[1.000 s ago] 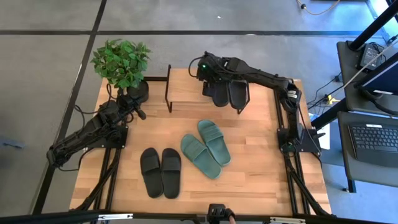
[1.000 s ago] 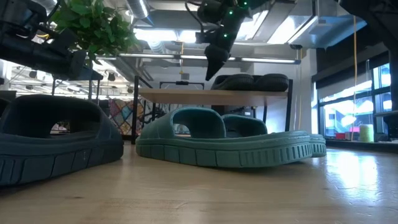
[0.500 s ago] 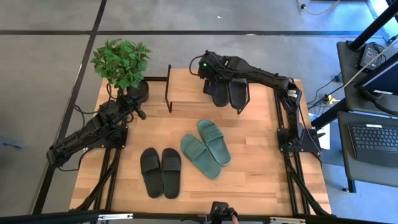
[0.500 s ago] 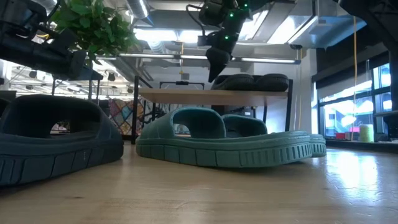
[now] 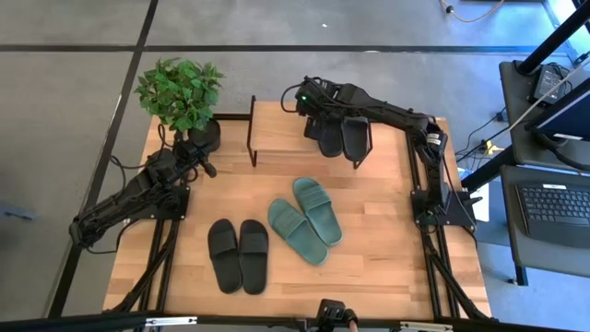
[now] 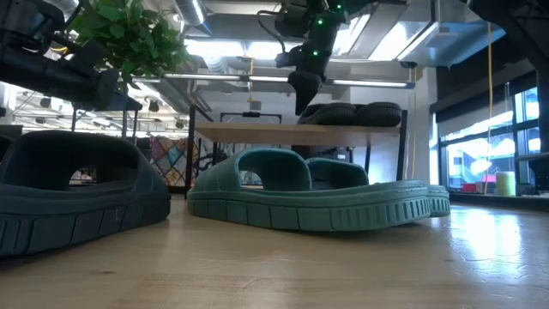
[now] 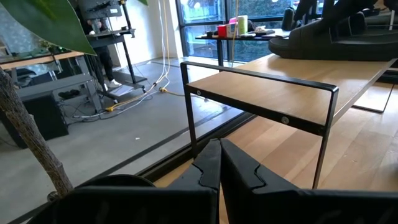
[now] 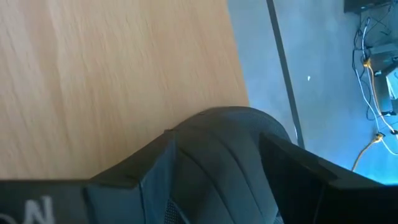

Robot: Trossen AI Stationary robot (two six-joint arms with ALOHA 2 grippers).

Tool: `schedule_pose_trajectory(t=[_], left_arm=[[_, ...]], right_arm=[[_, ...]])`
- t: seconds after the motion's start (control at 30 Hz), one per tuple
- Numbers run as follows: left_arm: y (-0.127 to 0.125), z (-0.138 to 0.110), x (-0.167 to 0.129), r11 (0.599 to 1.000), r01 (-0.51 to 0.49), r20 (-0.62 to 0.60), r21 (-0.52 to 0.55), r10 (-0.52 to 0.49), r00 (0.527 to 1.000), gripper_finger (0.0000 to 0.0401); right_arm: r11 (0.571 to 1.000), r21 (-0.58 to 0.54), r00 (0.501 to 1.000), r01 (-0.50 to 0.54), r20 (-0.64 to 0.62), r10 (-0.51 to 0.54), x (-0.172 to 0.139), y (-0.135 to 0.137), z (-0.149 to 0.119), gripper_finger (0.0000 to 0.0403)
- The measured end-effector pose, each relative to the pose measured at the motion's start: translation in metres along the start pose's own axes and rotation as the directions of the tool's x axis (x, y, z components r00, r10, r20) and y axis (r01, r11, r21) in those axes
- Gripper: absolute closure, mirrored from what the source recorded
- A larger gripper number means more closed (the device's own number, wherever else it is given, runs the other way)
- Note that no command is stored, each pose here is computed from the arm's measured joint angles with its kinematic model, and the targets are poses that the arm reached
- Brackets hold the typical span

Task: Pick and place slides into the shelf
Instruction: Put the black slide on the shelf, then put the green slide under the shelf

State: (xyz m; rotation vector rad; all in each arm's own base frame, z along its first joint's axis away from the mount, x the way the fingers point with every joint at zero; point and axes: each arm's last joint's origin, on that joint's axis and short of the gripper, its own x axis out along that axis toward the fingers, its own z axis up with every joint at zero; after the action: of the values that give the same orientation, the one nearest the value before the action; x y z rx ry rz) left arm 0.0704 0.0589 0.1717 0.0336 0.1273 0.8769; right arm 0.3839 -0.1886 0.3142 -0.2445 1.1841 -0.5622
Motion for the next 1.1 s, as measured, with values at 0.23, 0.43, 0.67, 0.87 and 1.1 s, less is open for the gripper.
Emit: schedule_pose_trajectory(t=[0.23, 0.43, 0.67, 0.87, 1.1], left_arm=[[0.000, 0.000, 0.000, 1.000, 0.000, 0.000, 0.000, 0.000, 1.000, 0.0401], [0.000, 0.000, 0.000, 1.000, 0.000, 0.000, 0.000, 0.000, 1.000, 0.0401], [0.000, 0.000, 0.000, 1.000, 0.000, 0.000, 0.000, 0.000, 1.000, 0.0401], [0.000, 0.000, 0.000, 1.000, 0.000, 0.001, 0.000, 0.000, 1.000, 0.0401], [0.000, 0.000, 0.000, 1.000, 0.001, 0.000, 0.000, -0.001, 1.000, 0.0401]], right_arm=[[1.000, -0.010, 0.999, 0.002, 0.042, -0.002, -0.006, 0.008, 0.006, 0.0173], [0.999, -0.042, 0.991, -0.004, 0.133, 0.010, -0.043, 0.019, 0.022, 0.0173], [0.987, -0.148, 0.981, -0.056, 0.176, 0.082, -0.109, 0.050, 0.028, 0.0173], [0.963, -0.231, 0.979, -0.139, 0.115, 0.169, -0.149, 0.099, 0.016, 0.0173], [0.961, -0.273, 0.994, -0.033, 0.087, 0.059, -0.185, 0.154, -0.005, 0.0173]])
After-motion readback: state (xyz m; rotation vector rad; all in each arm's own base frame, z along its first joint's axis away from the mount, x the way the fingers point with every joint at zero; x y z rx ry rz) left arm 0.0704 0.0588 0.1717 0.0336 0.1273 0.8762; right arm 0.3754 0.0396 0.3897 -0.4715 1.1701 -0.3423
